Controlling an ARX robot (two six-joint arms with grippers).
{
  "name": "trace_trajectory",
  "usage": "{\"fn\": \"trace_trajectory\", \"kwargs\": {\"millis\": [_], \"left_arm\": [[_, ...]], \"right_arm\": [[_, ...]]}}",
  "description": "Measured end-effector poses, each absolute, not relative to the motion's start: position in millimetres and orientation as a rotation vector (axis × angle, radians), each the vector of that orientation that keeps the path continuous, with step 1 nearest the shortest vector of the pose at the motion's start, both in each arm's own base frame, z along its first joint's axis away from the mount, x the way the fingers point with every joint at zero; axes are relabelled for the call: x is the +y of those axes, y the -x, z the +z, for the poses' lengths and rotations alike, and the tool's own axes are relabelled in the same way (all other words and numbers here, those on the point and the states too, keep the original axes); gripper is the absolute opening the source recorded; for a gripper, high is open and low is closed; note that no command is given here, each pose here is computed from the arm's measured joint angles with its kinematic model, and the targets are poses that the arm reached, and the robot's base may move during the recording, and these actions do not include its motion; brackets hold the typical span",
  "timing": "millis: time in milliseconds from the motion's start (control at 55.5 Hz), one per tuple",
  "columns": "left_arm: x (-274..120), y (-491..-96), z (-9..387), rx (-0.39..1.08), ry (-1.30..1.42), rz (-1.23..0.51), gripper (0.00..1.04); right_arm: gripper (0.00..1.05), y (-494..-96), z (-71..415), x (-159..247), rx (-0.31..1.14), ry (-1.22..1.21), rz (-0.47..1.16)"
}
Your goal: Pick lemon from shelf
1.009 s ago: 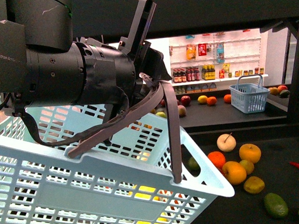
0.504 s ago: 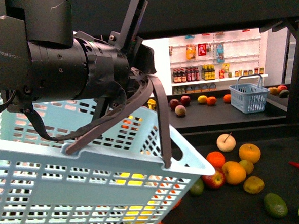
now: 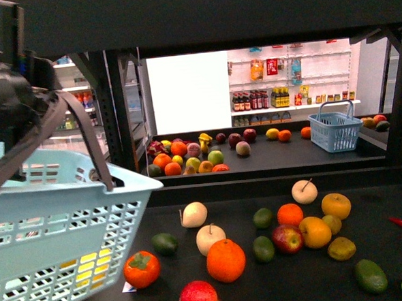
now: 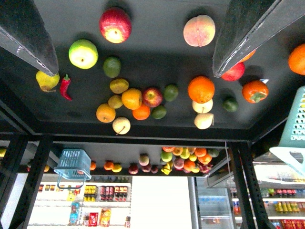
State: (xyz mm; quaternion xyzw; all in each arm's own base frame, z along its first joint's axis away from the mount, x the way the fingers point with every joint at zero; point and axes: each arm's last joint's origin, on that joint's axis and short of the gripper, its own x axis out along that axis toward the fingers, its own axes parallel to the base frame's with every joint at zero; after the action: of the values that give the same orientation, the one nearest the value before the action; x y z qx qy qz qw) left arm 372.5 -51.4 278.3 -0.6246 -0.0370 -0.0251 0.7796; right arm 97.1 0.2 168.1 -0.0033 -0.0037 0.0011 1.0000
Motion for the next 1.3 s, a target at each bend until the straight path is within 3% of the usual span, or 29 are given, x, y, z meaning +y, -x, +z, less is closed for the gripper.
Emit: {"fn": "trace_trajectory", "kwargs": {"millis": [288, 450, 919, 1243, 1297], "left_arm": [[20, -372, 290, -0.388, 1.449, 0.023, 0.12], [63, -376, 271, -0.582, 1.488, 0.089, 0.12], [80, -399, 208, -0.633, 1.582, 0.074, 0.12], [94, -403, 195, -0.655, 1.589, 0.035, 0.12], [94, -403, 195, -0.647, 1.582, 0.033, 0.20]], "right_arm": [[0.97, -97, 168, 0, -0.007, 0.007, 0.002], [0.97, -97, 168, 0, -0.007, 0.007, 0.002], [0.97, -97, 168, 0, -0.007, 0.006, 0.002], [0.97, -97, 168, 0, -0.008, 0.006, 0.002], [0.97, -97, 168, 0, -0.008, 0.006, 0.003]]}}
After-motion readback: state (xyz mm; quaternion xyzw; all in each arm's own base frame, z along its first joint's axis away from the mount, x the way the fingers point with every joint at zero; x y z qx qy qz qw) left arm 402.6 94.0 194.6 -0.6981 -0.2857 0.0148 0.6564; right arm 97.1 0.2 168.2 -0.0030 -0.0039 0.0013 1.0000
